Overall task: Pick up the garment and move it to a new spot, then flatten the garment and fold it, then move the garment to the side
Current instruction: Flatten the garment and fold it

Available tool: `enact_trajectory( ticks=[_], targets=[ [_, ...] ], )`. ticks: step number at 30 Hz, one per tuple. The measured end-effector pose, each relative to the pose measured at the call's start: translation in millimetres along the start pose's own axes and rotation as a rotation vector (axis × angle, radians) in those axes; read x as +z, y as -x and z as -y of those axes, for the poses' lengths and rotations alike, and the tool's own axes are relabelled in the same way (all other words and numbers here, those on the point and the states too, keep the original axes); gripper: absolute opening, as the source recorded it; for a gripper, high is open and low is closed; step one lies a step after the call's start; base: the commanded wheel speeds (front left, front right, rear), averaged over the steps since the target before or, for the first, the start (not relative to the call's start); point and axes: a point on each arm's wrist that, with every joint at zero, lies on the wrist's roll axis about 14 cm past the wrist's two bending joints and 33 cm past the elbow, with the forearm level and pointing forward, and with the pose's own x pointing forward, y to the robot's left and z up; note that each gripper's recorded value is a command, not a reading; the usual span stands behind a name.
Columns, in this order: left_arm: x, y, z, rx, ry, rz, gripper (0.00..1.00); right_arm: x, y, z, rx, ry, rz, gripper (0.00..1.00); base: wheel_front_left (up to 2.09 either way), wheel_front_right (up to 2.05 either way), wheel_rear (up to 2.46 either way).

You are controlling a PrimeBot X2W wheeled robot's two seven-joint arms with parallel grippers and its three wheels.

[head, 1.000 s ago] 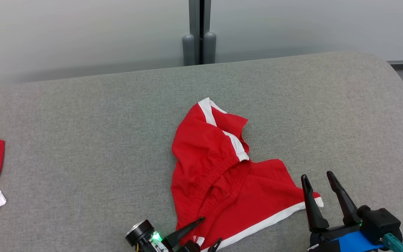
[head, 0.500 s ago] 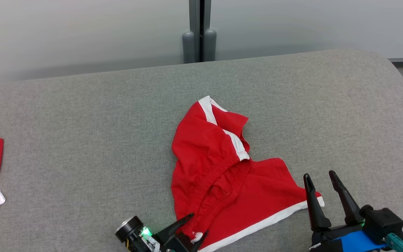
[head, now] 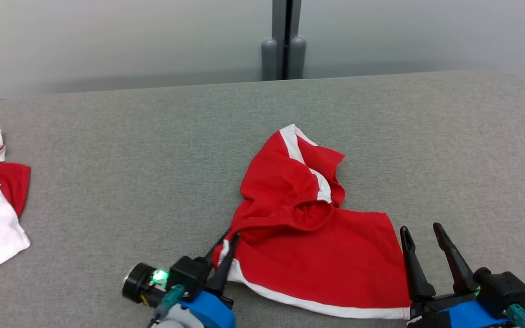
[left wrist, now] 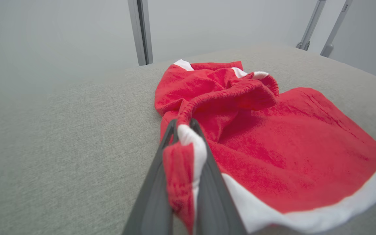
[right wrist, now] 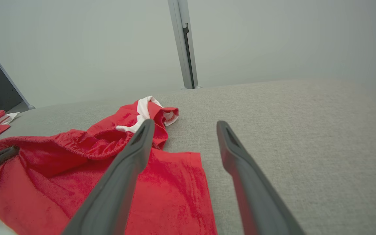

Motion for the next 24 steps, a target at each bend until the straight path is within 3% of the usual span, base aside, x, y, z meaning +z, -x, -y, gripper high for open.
enact_trajectory(
  ticks=[12, 13, 14, 24],
  targets=[
    [-27, 58, -61, 0.364, 0.228, -0.008, 0.00, -11, -12, -18, 0.060, -0.003, -0.029, 1.00, 0.00, 0.00, 0.00],
    [-31, 64, -64, 0.388, 0.242, -0.014, 0.38, -11, -12, -19, 0.062, -0.002, -0.031, 1.00, 0.00, 0.00, 0.00],
    [-34, 68, -67, 0.407, 0.251, -0.019, 1.00, -11, -13, -19, 0.064, -0.002, -0.032, 1.00, 0.00, 0.00, 0.00],
    [-9, 83, -92, 0.492, 0.188, 0.066, 1.00, -11, -12, -24, 0.078, -0.002, -0.031, 1.00, 0.00, 0.00, 0.00]
  ],
)
